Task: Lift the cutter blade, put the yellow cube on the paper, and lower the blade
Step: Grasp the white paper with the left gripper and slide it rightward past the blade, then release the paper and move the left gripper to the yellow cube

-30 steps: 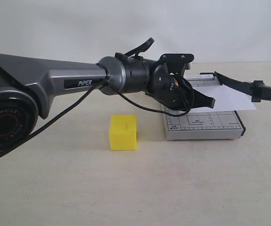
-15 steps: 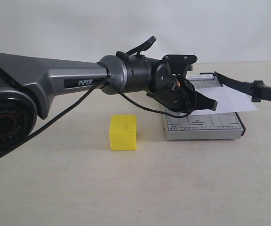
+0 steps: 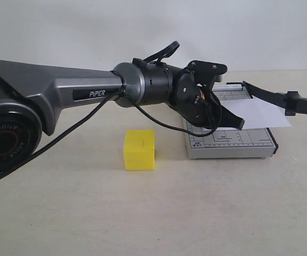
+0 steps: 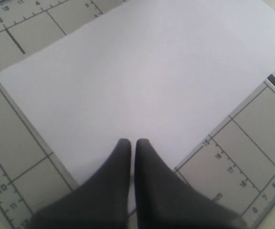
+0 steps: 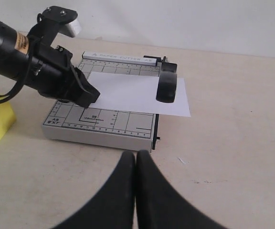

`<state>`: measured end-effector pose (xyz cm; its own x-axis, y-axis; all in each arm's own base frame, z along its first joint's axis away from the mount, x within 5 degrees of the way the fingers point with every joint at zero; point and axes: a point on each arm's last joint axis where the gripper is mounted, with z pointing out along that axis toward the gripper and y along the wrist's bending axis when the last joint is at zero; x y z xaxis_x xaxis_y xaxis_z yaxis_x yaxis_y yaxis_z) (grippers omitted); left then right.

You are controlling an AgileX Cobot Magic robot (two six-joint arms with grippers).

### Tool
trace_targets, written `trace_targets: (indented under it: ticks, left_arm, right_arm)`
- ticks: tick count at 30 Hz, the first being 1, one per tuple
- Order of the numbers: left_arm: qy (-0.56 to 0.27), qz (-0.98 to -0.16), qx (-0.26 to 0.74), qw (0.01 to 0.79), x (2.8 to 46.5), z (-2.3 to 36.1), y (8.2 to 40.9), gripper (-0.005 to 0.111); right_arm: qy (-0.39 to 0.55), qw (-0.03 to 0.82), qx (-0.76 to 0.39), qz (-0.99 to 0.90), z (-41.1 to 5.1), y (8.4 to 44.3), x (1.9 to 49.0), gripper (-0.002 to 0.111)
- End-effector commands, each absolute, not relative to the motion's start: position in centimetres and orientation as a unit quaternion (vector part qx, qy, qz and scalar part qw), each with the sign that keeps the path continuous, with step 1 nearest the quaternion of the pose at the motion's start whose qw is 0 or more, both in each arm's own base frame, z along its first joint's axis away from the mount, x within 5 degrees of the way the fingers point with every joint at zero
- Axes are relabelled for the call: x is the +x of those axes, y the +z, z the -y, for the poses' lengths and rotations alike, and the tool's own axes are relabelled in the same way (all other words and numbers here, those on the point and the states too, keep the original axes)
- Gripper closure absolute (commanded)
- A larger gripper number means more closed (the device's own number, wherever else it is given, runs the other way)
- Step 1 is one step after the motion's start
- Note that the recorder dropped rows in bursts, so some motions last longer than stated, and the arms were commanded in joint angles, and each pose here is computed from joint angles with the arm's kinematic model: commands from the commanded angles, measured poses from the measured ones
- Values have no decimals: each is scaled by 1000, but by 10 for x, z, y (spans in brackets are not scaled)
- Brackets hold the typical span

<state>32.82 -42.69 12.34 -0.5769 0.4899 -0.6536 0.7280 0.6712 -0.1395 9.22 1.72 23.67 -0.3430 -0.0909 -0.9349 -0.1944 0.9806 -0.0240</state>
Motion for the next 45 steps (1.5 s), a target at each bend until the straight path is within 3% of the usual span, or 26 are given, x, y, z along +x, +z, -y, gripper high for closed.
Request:
trace_targets:
  ticks: [1,5,12,17,23,26,29,32,38,45]
  left_arm:
    - [-180,-872,366,270,328,421,115,102]
    - [-187,-867,364,284,329,422,123,102]
    - [-257,-834,306,381,331,423,205,102]
    - [-263,-834,267,405,326,411,232,102]
    - [-174,-866,185,431,305,374,227,102]
    - [-51,-854,111,506,288,340,234,102]
    - [8,-812,147,566,272,321,251,102]
    - [-12,-812,140,566,260,305,266,102]
    - [-88,-831,34,548,236,268,280,102]
    - [-158,-873,112,447,204,257,232,102]
  right_arm:
    - [46,567,-87,-818,-17,238,93,108]
    - [46,567,-87,-818,-17,238,93,108]
    - [46,567,-87,-818,-17,238,93,108]
    - [46,567,-87,-818,-17,238,93,108]
    - [46,567,-87,-818,-17,238,93,108]
    - [46,567,-87,-818,-17,238,93,108]
    - [46,567,-87,-818,-17,238,93,108]
    - [46,567,-87,-818,-17,238,93,108]
    - [46,567,-87,-818,-17,238,93,108]
    - [46,567,-87,-818,-17,238,93,108]
